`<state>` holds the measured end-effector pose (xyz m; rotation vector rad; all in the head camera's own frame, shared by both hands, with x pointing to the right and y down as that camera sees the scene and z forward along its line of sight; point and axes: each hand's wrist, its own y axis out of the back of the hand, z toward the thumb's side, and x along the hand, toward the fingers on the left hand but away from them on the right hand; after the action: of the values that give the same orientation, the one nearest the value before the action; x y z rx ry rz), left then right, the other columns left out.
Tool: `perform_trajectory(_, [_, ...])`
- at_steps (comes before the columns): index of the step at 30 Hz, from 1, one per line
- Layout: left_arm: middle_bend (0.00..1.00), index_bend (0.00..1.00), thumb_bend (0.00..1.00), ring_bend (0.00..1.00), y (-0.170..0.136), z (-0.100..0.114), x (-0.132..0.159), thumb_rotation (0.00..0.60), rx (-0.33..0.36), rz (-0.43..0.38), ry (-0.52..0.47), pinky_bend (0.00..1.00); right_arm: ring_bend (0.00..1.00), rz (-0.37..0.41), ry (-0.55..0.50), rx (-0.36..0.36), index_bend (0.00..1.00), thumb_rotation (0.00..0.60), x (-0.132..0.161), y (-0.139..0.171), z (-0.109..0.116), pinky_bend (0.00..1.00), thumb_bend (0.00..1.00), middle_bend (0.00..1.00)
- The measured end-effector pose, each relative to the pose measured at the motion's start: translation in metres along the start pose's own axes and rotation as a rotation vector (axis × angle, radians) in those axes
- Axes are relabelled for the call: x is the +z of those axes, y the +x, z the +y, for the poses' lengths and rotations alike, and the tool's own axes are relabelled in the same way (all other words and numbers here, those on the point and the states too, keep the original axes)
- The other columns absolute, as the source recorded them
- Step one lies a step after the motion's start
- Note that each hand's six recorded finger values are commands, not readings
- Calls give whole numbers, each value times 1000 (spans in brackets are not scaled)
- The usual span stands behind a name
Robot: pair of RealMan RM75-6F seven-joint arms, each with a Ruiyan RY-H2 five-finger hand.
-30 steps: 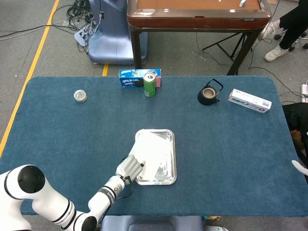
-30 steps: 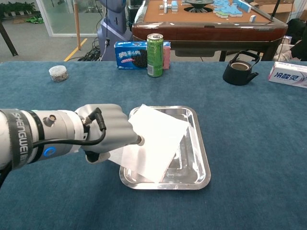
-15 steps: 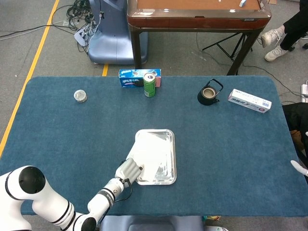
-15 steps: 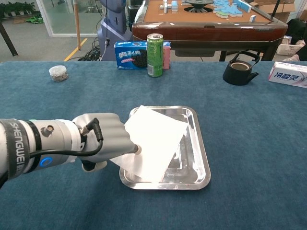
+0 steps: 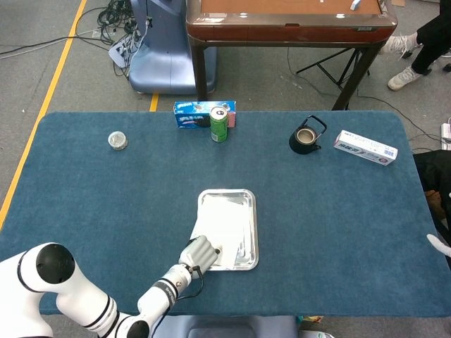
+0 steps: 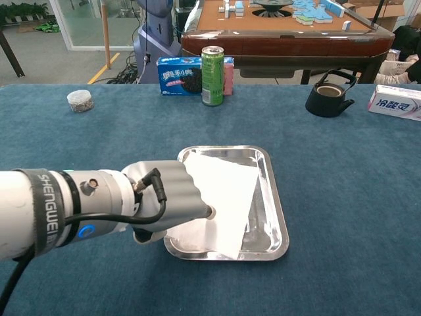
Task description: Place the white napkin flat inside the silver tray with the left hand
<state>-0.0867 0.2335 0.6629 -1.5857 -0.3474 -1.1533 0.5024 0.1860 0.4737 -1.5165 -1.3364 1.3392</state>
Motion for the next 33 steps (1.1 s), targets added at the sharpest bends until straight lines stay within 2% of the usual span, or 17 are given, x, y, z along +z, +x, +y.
perform_trajectory(8, [1000,126,490,940,5,4,2,600,-2,1,-2,1000,168,-1,-1,-2,261,600,-3,3,1,265,73,251])
perform_trajectory(21, [1000,126,490,940,4,-4,-10,600,-21,31,-2,1000,168,0,-4,-2,261,600,-4,4,0,265,72,251])
perform_trajectory(33, [1000,126,490,940,5,-8,-4,600,-33,19,-6,1000,168,-1,-2,0,261,600,-3,4,0,264,72,251])
